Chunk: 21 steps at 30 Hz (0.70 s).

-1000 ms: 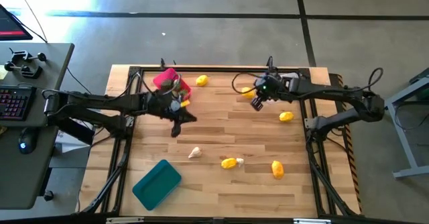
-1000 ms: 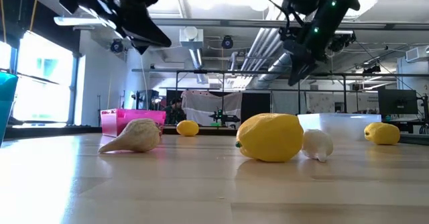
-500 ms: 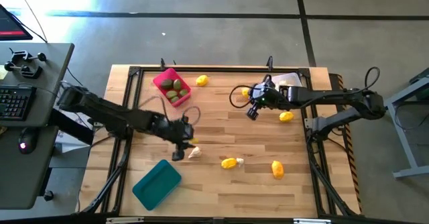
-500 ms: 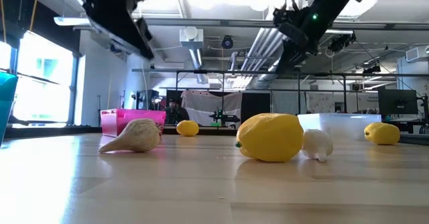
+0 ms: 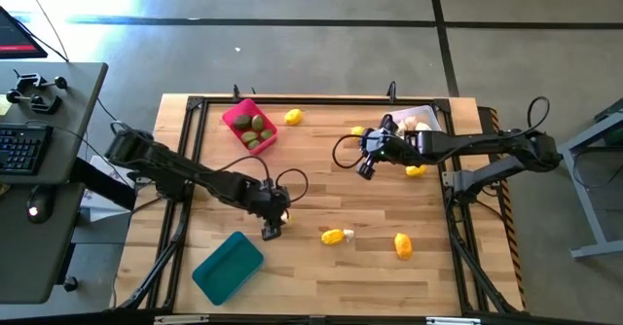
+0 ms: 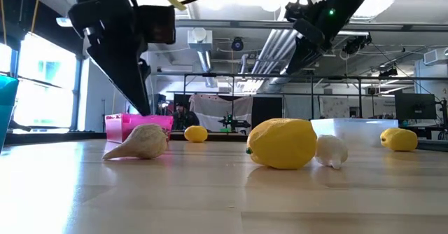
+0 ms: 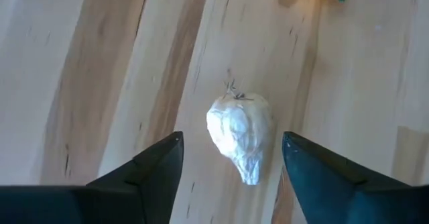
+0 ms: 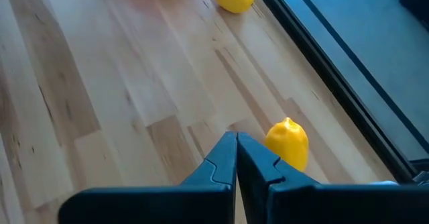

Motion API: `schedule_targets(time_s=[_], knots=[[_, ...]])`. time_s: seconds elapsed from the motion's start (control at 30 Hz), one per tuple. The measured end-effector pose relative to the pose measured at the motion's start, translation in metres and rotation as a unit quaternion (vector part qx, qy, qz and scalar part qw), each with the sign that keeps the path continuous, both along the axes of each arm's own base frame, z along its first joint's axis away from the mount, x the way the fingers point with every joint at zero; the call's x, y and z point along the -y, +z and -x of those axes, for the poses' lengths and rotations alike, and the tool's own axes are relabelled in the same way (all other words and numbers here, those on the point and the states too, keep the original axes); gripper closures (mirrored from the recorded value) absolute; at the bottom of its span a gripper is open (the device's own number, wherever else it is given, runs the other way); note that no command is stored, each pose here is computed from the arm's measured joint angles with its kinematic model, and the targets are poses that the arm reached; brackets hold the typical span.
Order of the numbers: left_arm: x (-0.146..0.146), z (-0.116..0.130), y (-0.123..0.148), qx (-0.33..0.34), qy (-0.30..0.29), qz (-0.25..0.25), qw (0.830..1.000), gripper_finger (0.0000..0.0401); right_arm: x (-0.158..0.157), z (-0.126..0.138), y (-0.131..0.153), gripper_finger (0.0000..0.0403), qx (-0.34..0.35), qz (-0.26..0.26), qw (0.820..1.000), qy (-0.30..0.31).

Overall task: Sort produce into baskets
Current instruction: Put the white garlic in the transparent bin

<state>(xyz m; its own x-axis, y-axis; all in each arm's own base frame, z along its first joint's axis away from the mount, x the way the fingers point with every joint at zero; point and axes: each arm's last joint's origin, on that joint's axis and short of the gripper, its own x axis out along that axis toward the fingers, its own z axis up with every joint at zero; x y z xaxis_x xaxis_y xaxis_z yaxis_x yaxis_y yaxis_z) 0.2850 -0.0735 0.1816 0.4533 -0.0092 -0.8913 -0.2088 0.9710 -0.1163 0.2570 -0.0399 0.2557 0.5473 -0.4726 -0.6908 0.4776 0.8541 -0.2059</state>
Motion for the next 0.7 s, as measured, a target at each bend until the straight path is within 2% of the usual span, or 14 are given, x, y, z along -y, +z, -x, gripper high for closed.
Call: schedule_targets(time_s=[0.23, 0.4, 0.53, 0.7], knots=[[-0.001, -0.011, -0.014, 0.0, 0.004, 0.021, 1.0, 0.0158, 0.001, 0.0, 0.0, 0.0402, -0.007, 0.009, 1.0, 0.01], [-0.007, -0.017, -0.034, -0.032, 0.005, 0.021, 0.999, 0.0158, 0.001, 0.0, 0.0, 0.0402, -0.01, 0.014, 1.0, 0.014], [-0.012, -0.02, -0.039, -0.041, 0.005, 0.025, 0.999, 0.0159, 0.001, 0.0, 0.0, 0.0402, -0.012, 0.016, 1.0, 0.015], [-0.017, -0.021, -0.04, -0.04, -0.001, 0.019, 0.999, 0.0189, 0.001, 0.0, 0.0, 0.0402, -0.012, 0.021, 1.0, 0.011]])
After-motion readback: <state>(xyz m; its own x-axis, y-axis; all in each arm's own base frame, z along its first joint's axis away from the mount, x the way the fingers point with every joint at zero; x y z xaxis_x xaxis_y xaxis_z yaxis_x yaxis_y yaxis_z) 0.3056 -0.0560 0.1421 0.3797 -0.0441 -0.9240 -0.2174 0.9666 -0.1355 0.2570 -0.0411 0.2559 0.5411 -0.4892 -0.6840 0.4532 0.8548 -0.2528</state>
